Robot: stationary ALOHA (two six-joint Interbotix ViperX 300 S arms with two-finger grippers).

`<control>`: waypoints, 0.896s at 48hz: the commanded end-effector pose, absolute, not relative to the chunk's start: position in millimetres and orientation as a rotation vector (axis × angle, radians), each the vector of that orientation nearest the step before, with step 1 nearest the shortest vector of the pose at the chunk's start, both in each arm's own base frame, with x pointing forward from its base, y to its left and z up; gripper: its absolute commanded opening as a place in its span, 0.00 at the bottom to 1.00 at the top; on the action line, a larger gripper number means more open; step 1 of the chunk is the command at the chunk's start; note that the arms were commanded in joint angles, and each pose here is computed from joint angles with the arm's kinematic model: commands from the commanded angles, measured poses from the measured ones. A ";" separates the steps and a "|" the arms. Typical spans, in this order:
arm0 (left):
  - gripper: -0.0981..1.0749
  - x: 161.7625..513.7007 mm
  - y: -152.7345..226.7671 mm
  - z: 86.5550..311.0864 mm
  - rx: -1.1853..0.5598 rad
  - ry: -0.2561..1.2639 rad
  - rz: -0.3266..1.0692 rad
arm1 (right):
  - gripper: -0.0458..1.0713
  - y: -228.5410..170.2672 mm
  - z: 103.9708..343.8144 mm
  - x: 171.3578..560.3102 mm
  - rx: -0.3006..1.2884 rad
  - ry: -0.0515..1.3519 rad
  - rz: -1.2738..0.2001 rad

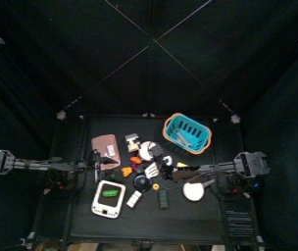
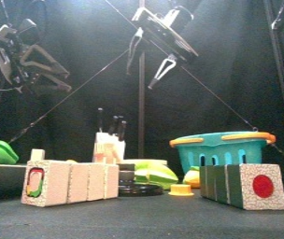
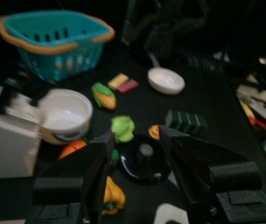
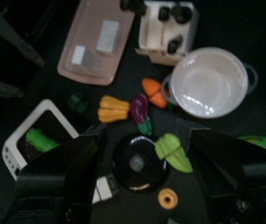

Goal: Grab cleaver

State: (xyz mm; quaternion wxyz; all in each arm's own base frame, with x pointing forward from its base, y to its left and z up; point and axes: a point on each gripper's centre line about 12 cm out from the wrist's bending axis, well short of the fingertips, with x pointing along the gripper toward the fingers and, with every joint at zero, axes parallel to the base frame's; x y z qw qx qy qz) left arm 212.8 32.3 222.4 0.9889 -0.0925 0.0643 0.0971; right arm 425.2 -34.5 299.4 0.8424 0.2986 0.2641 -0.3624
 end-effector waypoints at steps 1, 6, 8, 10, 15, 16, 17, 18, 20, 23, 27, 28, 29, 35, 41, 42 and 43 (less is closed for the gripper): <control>0.79 207.2 47.0 241.1 -0.182 0.050 0.260 | 0.89 -46.2 328.6 434.8 0.627 0.493 -0.752; 0.79 199.6 61.2 249.3 -0.176 0.017 0.329 | 0.89 -60.9 335.2 447.8 0.602 0.481 -0.771; 0.79 198.2 65.5 250.9 -0.167 0.018 0.348 | 0.89 -66.7 336.6 452.5 0.591 0.482 -0.780; 0.79 197.3 68.3 249.8 -0.154 0.033 0.360 | 0.89 -72.3 338.3 457.3 0.586 0.483 -0.788; 0.79 195.6 71.9 244.9 -0.119 0.072 0.372 | 0.89 -84.2 338.8 472.8 0.565 0.507 -0.809; 0.79 195.4 72.4 244.6 -0.117 0.076 0.373 | 0.89 -85.9 339.0 475.8 0.558 0.513 -0.811; 0.79 195.2 72.5 243.8 -0.114 0.079 0.373 | 0.89 -88.5 338.6 479.4 0.546 0.519 -0.815; 0.79 194.9 72.5 242.9 -0.113 0.084 0.374 | 0.89 -90.5 338.7 482.0 0.537 0.526 -0.819; 0.79 194.2 72.6 240.7 -0.114 0.091 0.375 | 0.89 -95.1 337.9 488.5 0.518 0.539 -0.828; 0.79 192.4 73.3 236.5 -0.116 0.102 0.382 | 0.89 -104.8 336.1 498.8 0.496 0.565 -0.855; 0.79 190.7 73.7 232.3 -0.120 0.112 0.388 | 0.89 -112.4 336.3 510.6 0.465 0.588 -0.871; 0.79 190.4 73.7 232.0 -0.121 0.112 0.388 | 0.89 -113.0 334.7 514.2 0.455 0.598 -0.873; 0.79 189.8 73.8 229.7 -0.123 0.119 0.390 | 0.89 -113.4 334.1 517.4 0.450 0.602 -0.873; 0.79 187.6 74.0 226.6 -0.125 0.123 0.395 | 0.89 -114.9 327.9 535.3 0.416 0.647 -0.870; 0.79 186.1 74.5 224.8 -0.126 0.126 0.400 | 0.89 -117.5 323.0 543.5 0.399 0.688 -0.891; 0.79 186.1 74.4 224.6 -0.126 0.128 0.400 | 0.89 -117.1 323.0 544.3 0.396 0.692 -0.894; 0.79 186.1 74.4 224.6 -0.126 0.128 0.400 | 0.89 -118.5 321.3 545.3 0.394 0.698 -0.901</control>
